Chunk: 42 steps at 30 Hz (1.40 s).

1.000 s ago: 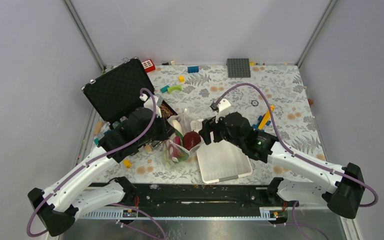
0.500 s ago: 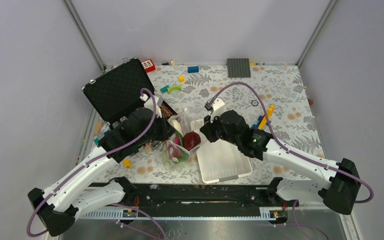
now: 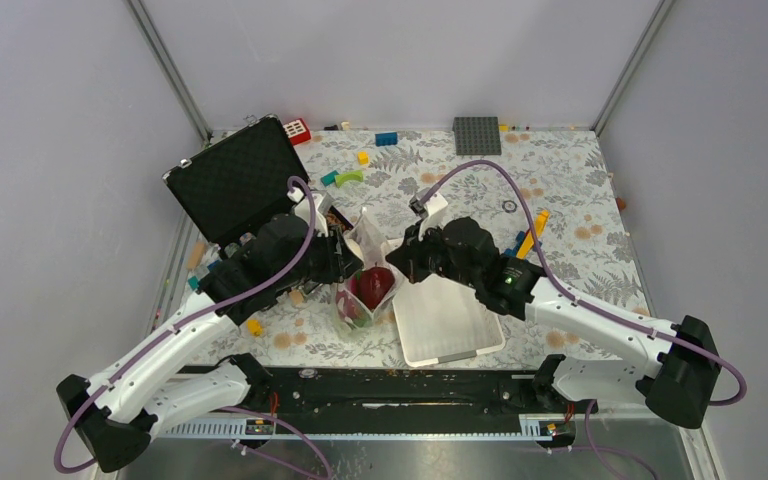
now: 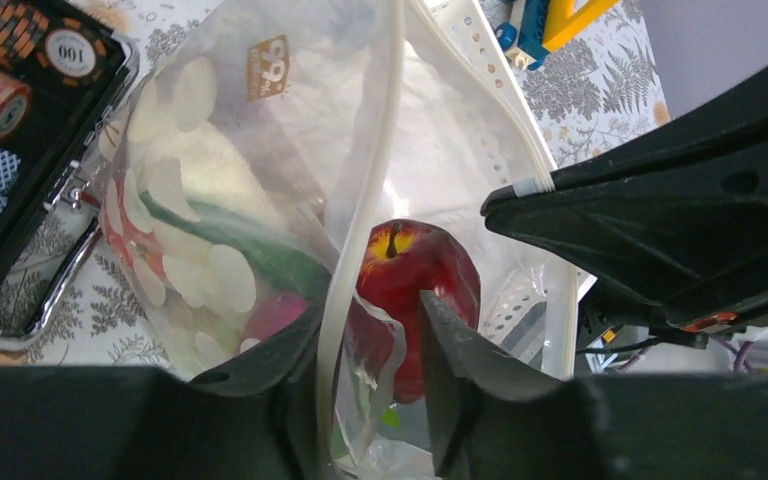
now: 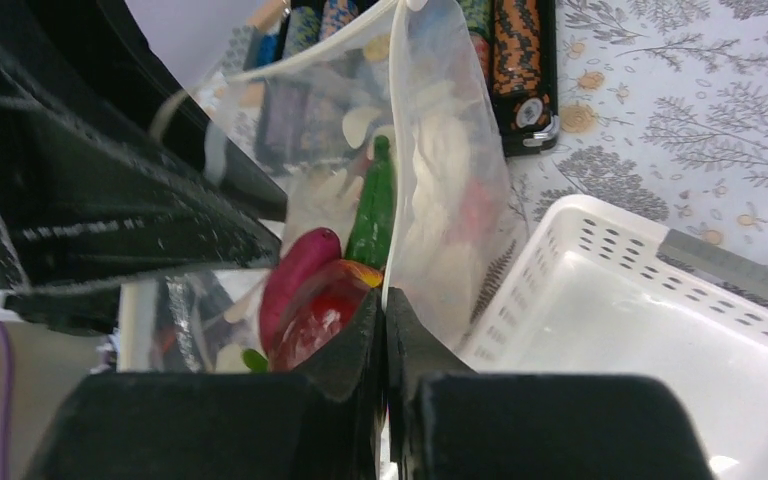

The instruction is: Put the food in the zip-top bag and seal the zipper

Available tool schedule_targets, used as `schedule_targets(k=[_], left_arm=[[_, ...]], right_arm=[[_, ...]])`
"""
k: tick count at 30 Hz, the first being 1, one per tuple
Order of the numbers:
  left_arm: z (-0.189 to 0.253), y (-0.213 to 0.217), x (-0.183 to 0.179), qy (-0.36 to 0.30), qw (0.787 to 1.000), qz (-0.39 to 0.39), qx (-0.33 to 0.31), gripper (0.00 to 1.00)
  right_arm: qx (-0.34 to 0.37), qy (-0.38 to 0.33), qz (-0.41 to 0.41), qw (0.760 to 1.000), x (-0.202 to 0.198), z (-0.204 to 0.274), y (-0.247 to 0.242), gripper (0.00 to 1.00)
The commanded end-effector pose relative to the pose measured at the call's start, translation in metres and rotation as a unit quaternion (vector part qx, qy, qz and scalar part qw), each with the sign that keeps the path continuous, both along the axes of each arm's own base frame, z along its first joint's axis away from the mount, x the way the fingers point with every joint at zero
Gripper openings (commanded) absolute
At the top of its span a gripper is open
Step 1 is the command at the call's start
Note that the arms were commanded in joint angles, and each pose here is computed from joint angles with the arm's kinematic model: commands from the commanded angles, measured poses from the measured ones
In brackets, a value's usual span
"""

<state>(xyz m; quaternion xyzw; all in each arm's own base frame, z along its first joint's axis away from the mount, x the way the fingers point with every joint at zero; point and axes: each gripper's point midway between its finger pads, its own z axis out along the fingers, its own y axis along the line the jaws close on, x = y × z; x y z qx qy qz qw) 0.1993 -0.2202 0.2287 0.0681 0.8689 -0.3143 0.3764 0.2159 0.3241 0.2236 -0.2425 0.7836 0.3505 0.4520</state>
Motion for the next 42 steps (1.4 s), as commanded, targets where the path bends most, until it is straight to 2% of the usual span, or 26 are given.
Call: schedule_targets(k=[1,8,15,23,28,29,33,38,42], left_arm=[[0.022,-0.017,-0.002,-0.034,0.997,-0.042,-0.046,0.40],[0.031,-0.031,-0.019,-0.039,0.990,-0.104,-0.082,0.57],[0.033,-0.031,-0.028,-0.048,0.986,-0.127,-0.094,0.76],[0.020,-0.034,-0.017,-0.037,0.991,-0.110,-0.073,0.79],[0.016,-0.027,-0.010,-0.038,0.995,-0.081,-0.040,0.80],[0.015,-0.023,-0.009,-0.037,0.997,-0.069,-0.026,0.84],[0.023,0.006,-0.003,-0.045,0.999,-0.005,0.028,0.98],[0.051,0.018,-0.016,-0.040,0.999,0.005,0.022,0.99],[0.047,0.035,-0.027,-0.008,0.998,0.020,0.063,0.99]], right_arm=[[0.122,0.025,-0.024,0.992,0.002,0.046,0.019,0.00],[0.213,0.072,-0.072,0.972,0.014,0.057,0.036,0.00],[0.233,0.069,-0.138,0.960,0.027,0.058,0.031,0.00],[0.203,0.048,-0.223,0.952,0.035,0.055,0.024,0.00],[0.197,0.038,-0.281,0.938,0.044,0.053,0.012,0.00],[0.196,0.033,-0.291,0.936,0.046,0.055,0.009,0.00],[0.200,0.024,-0.295,0.934,0.045,0.063,0.008,0.00],[0.206,0.030,-0.292,0.934,0.044,0.064,0.014,0.00],[0.221,0.036,-0.292,0.930,0.044,0.065,0.018,0.00]])
